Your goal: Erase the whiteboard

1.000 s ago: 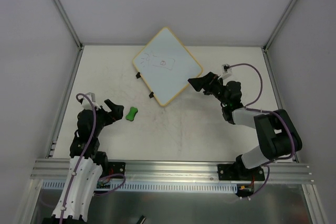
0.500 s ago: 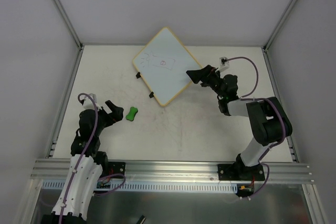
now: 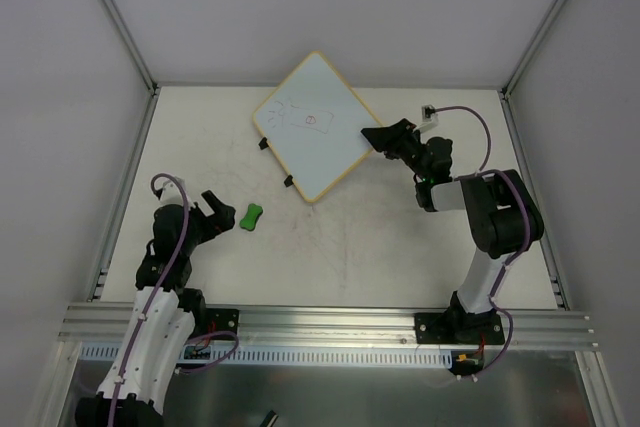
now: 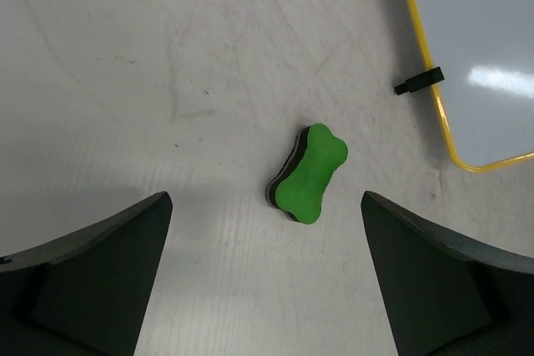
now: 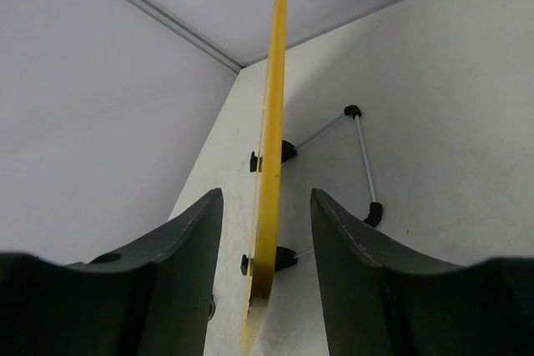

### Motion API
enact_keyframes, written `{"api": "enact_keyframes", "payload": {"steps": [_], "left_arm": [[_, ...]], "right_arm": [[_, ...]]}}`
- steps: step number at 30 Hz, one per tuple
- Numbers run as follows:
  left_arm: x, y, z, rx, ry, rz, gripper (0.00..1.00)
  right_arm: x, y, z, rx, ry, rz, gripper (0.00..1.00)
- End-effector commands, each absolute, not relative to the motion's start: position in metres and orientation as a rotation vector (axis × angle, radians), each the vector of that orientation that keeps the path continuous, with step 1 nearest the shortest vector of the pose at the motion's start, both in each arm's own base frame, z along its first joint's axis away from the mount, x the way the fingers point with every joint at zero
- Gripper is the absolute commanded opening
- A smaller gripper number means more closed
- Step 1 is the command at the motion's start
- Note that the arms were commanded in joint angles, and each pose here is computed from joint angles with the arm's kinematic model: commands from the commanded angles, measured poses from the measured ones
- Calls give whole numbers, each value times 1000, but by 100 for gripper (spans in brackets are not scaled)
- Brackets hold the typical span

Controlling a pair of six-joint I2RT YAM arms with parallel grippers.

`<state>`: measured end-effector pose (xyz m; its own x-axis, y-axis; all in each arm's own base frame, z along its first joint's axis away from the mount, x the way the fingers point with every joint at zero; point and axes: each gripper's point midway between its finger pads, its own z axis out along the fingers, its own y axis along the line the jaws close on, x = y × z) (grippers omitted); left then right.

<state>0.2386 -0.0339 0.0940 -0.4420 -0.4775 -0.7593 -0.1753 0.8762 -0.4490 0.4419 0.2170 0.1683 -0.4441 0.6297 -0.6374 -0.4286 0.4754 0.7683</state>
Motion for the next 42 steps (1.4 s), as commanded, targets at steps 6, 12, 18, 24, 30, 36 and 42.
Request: {"api": "enact_keyframes", "payload": {"steps": [6,12,18,24,30,36,42], "left_arm": [[252,-40,104,-512,2090,-412,99],[260,-53,112,-508,2136,-462,99],[271,-74,115,-385,2212,-445,99],[284,-89,105,-256,2333,-395,99],[284,-95,85,-204,2431,-341,99],[284,-96,85,-180,2430,-322,99],[282,-98,95,-158,2392,-334,99]], "right_arm": [[448,221,201,122,1524,1258,39],[447,222,198,132,1535,1262,33],[448,222,196,138,1543,1266,28],[448,224,192,144,1560,1265,28],[447,225,187,150,1588,1246,26],[444,228,185,135,1610,1226,24],[441,234,187,107,1625,1205,19]]}}
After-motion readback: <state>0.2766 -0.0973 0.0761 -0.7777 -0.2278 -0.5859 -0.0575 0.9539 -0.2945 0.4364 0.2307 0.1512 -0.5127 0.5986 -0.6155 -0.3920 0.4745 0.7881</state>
